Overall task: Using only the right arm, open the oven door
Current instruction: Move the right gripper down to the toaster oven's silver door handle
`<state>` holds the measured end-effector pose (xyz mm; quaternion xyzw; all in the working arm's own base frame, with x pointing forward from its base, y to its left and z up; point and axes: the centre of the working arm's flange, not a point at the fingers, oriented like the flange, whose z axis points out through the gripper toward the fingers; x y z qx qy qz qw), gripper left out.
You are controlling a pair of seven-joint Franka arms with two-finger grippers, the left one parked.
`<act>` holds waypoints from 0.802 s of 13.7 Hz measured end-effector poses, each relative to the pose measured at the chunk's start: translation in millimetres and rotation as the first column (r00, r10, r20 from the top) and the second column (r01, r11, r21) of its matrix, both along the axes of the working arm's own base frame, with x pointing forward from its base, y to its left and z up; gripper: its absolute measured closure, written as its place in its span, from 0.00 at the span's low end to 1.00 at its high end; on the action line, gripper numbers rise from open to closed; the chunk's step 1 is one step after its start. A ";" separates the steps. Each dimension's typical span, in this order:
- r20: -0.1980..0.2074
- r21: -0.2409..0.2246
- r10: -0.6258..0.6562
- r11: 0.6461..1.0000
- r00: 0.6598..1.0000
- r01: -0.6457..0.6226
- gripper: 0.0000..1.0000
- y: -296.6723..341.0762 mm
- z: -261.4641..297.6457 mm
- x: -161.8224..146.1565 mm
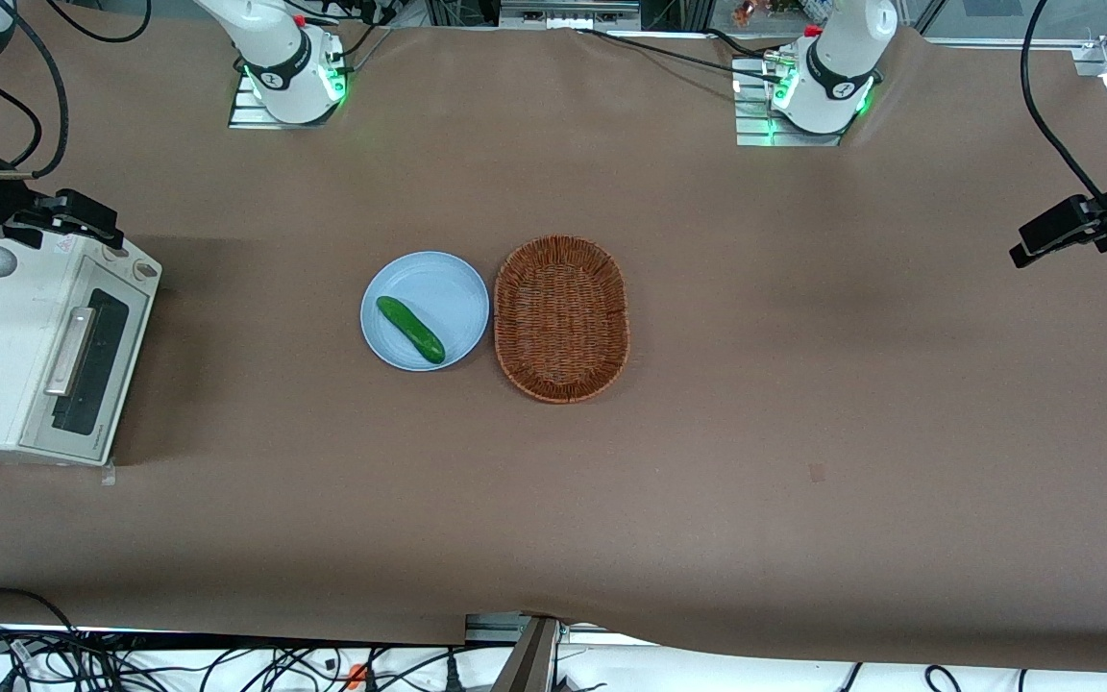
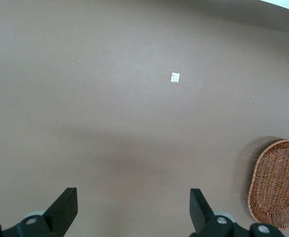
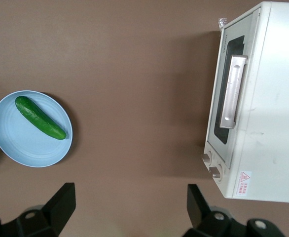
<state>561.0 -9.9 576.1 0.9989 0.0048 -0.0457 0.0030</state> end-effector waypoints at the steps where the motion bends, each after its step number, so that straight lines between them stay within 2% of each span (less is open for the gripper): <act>1: 0.000 0.000 0.000 1.000 1.000 0.000 0.00 0.0 0.0 0.0; 6: -0.002 0.000 0.010 1.000 1.000 -0.010 0.00 5.3 -0.1 0.0; 8: -0.039 0.000 0.011 1.000 0.999 -0.011 0.00 6.5 -6.2 -2.0; 11: -0.125 -0.001 -0.001 1.000 0.992 0.001 0.00 -3.2 -46.0 10.1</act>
